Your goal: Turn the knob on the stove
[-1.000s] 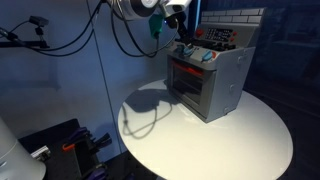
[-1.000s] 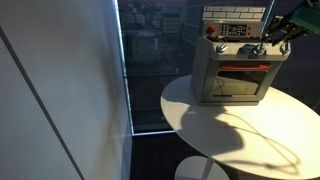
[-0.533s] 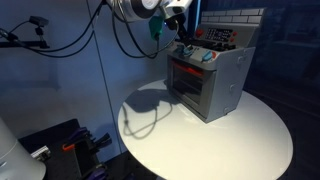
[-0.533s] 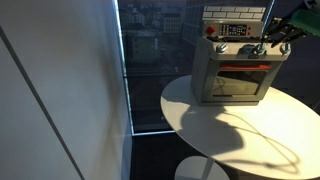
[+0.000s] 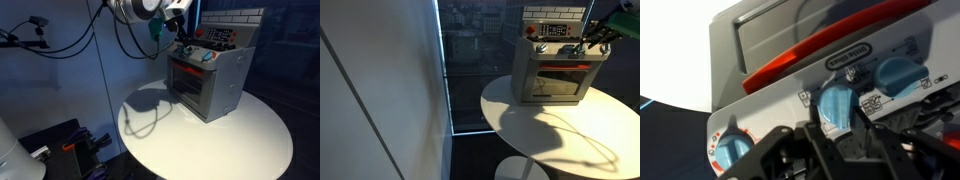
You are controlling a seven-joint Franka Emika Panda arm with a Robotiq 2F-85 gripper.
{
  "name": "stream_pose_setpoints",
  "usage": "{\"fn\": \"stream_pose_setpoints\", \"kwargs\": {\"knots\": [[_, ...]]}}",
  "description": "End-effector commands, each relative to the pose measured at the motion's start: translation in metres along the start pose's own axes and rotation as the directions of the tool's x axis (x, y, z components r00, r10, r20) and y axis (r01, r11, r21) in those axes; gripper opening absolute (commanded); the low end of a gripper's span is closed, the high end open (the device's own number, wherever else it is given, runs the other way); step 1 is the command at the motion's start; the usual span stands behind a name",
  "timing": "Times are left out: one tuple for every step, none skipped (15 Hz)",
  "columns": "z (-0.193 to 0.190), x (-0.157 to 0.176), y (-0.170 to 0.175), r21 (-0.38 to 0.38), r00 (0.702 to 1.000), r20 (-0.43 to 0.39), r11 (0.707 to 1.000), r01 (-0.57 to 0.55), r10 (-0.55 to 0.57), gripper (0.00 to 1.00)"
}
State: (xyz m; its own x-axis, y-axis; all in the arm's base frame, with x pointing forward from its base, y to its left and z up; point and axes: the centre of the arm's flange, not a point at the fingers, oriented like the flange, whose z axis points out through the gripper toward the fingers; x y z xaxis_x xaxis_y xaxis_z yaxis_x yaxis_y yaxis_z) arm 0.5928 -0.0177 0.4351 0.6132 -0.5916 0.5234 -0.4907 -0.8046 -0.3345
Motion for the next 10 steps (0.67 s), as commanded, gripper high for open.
{"fn": "stream_pose_setpoints", "kwargs": {"knots": [[0.0016,0.0040,-0.0097,-0.007,1.000,-0.012,1.000,0.000,0.000,0.32],[0.0018,0.0041,-0.0101,-0.008,1.000,-0.013,1.000,0.003,-0.003,0.31],[0.0019,0.0042,-0.0102,-0.009,1.000,-0.013,1.000,0.003,-0.003,0.29],[0.0019,0.0044,-0.0105,-0.009,1.000,-0.012,1.000,0.003,-0.003,0.29],[0.0018,0.0047,-0.0108,-0.009,1.000,-0.013,1.000,0.003,-0.004,0.28],[0.0017,0.0049,-0.0109,-0.008,1.000,-0.013,1.000,0.004,-0.004,0.29],[0.0015,0.0051,-0.0109,-0.008,1.000,-0.014,1.000,0.003,-0.003,0.26],[0.0012,0.0054,-0.0107,-0.008,1.000,-0.015,1.000,0.003,-0.003,0.19],[0.0010,0.0057,-0.0104,-0.008,1.000,-0.015,1.000,0.002,-0.002,0.16],[0.0005,0.0060,-0.0111,-0.007,1.000,-0.015,1.000,0.002,-0.002,0.07]]}}
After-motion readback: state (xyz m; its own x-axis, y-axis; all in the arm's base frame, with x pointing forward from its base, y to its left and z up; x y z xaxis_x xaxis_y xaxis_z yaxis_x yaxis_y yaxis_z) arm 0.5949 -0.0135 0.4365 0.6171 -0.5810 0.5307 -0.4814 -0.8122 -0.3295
